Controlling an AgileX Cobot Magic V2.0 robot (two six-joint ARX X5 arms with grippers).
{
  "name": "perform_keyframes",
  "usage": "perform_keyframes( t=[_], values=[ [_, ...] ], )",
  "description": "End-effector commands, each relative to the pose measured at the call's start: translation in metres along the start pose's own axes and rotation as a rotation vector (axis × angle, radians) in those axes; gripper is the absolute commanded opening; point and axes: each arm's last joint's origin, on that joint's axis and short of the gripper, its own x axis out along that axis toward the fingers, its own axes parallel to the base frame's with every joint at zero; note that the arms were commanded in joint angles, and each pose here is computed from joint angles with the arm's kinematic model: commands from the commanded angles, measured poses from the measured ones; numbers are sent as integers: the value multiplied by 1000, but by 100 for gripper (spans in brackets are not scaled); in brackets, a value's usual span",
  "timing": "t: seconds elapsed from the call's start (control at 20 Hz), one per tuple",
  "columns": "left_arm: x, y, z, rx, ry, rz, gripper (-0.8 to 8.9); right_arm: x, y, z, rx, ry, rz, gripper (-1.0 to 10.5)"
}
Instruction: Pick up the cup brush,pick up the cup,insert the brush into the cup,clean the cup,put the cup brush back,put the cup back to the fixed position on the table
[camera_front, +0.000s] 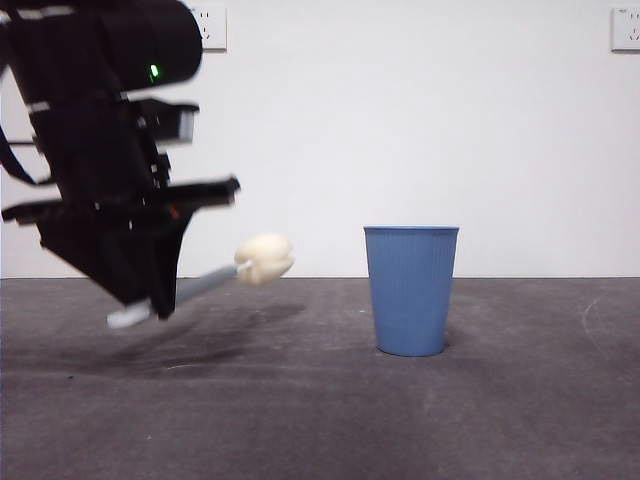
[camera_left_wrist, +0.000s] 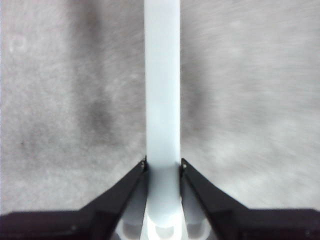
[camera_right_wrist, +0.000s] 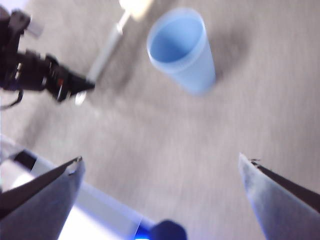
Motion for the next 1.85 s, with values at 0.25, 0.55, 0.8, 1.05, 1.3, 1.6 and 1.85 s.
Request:
perform_keyframes(
  t=[0.25, 0.55, 0.8, 1.05, 1.3, 1.6, 1.85],
  values=[
    [-69, 8, -11, 82, -132, -44, -8, 51, -20, -12, -11, -79, 53, 648],
    [-121, 20, -33, 92, -204, -62, -9, 108, -40, -44, -50, -125, 93, 624],
    [-133, 25, -45, 116, -185, -55, -9, 148, -48, -51, -111, -125, 69, 625],
    [-133, 25, -46, 116, -180, -56, -9, 189, -53, -55, -175, -138, 51, 625],
    [-133, 25, -46, 116, -180, -56, -9, 218, -54, -60, -239, -203, 43, 625],
    [-133, 25, -46, 116, -180, -56, -9, 242, -56, -68, -283, -285, 34, 626],
    [-133, 25, -46, 115, -180, -56, -9, 263, -59, -64, -274, -307, 25, 621]
  ],
)
